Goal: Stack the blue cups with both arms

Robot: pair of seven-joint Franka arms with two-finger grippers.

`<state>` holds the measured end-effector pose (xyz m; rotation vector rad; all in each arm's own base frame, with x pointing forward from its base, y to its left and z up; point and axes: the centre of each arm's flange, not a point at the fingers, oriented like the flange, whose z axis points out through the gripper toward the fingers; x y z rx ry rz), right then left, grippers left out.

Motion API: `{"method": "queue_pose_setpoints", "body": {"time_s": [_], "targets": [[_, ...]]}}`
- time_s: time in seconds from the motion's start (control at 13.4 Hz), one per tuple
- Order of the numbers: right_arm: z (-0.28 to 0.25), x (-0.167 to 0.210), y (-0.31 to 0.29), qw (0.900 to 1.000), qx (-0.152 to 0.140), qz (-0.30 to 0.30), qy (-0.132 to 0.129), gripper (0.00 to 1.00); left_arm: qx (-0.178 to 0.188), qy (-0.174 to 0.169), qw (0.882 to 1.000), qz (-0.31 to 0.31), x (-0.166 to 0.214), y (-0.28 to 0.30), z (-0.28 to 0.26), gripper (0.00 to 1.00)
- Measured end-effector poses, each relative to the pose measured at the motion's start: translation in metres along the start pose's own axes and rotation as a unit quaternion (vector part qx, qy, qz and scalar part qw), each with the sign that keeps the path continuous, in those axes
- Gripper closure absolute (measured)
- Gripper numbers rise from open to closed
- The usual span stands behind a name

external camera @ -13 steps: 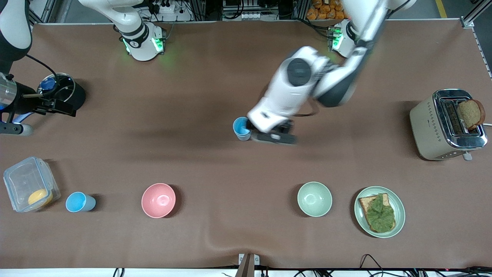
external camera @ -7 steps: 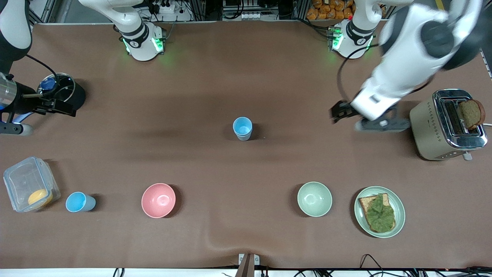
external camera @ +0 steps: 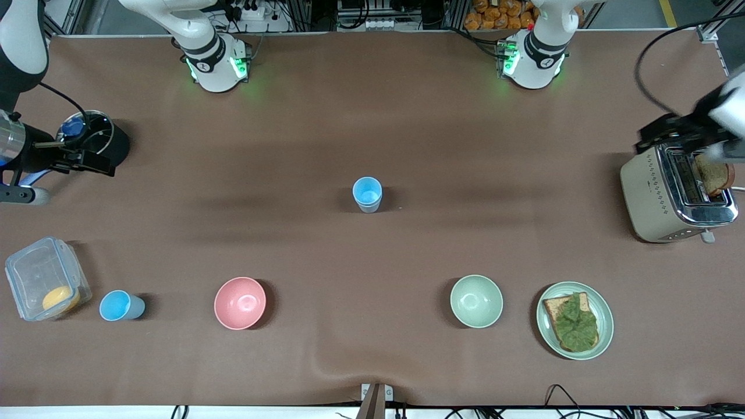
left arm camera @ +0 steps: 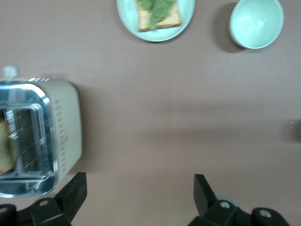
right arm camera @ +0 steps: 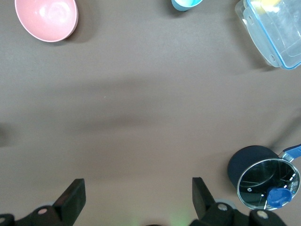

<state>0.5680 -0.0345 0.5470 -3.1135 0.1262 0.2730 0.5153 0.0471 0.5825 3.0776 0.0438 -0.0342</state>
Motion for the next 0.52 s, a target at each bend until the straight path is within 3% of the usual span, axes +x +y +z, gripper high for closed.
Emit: {"method": "queue_pose_setpoints", "body": {"time_s": [0.3, 0.52], "targets": [[0.0, 0.0, 0.0, 1.0, 0.0, 0.0, 0.0, 0.0, 0.001, 0.009, 1.0, -0.001, -0.006, 0.011, -0.046, 0.0], [0.0, 0.0, 0.0, 1.0, 0.0, 0.0, -0.001, 0.0, 0.003, 0.006, 1.0, -0.013, -0.004, 0.028, -0.046, 0.0]]}}
